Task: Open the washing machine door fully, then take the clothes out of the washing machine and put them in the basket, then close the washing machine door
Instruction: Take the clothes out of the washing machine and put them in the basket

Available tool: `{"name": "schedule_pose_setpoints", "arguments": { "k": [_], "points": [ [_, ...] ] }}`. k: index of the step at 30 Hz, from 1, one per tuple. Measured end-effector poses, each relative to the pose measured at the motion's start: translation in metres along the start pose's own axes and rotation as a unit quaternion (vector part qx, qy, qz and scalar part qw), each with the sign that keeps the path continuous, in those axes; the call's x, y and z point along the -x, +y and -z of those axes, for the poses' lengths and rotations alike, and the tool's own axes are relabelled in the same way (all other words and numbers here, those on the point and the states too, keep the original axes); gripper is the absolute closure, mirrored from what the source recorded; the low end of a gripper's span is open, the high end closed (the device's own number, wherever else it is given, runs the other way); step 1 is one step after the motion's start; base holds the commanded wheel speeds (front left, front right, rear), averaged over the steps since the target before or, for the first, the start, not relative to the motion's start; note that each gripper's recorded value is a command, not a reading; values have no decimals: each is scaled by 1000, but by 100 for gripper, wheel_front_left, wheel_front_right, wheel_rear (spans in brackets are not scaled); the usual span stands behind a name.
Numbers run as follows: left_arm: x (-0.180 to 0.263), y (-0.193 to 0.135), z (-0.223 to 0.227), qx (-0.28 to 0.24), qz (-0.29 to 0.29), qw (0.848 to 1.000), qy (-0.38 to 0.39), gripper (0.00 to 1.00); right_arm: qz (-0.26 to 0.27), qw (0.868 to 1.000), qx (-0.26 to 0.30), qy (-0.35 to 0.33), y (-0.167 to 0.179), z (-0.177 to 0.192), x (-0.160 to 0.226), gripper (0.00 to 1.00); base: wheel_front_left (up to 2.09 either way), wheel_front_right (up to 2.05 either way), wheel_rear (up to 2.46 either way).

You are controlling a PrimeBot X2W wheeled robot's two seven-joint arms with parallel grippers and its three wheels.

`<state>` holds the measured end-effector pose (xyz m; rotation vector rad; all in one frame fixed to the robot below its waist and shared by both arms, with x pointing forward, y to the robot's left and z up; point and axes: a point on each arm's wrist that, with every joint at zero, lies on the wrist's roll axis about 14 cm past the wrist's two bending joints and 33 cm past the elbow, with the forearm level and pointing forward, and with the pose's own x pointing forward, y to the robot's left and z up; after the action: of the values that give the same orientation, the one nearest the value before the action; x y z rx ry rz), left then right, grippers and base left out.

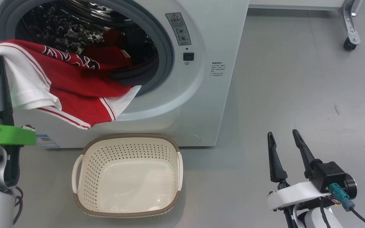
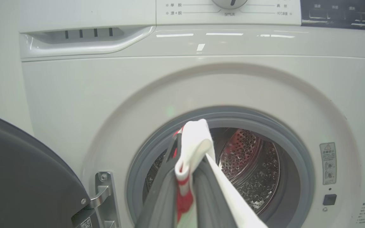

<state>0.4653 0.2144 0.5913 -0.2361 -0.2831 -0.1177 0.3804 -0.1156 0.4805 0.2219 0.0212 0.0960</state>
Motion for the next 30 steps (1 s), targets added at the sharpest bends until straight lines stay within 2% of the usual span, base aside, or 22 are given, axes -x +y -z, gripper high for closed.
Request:
{"name": "schedule_pose_setpoints", "arguments": {
  "k": [8, 14, 18, 22, 30],
  "points": [
    [-3, -21, -63, -6, 25, 995, -101, 100, -2, 1000, -1, 2, 0, 1, 3, 0, 0, 0, 0],
    [2, -33, -81, -12, 40, 991, -131, 100, -7, 1000, -3, 0, 2, 0, 3, 0, 0, 0, 0],
    [14, -35, -56, -6, 41, 995, -93, 100, -9, 1000, -3, 3, 3, 1, 5, 0, 0, 0, 0],
    [35, -43, -6, 4, 49, 999, -14, 100, -9, 1000, -4, 7, 2, 4, 8, 0, 0, 0, 0],
    [70, -40, 67, 0, 52, 991, 120, 100, -13, 1000, -7, 19, 3, 12, 9, 0, 0, 0, 0]
  ]
}}
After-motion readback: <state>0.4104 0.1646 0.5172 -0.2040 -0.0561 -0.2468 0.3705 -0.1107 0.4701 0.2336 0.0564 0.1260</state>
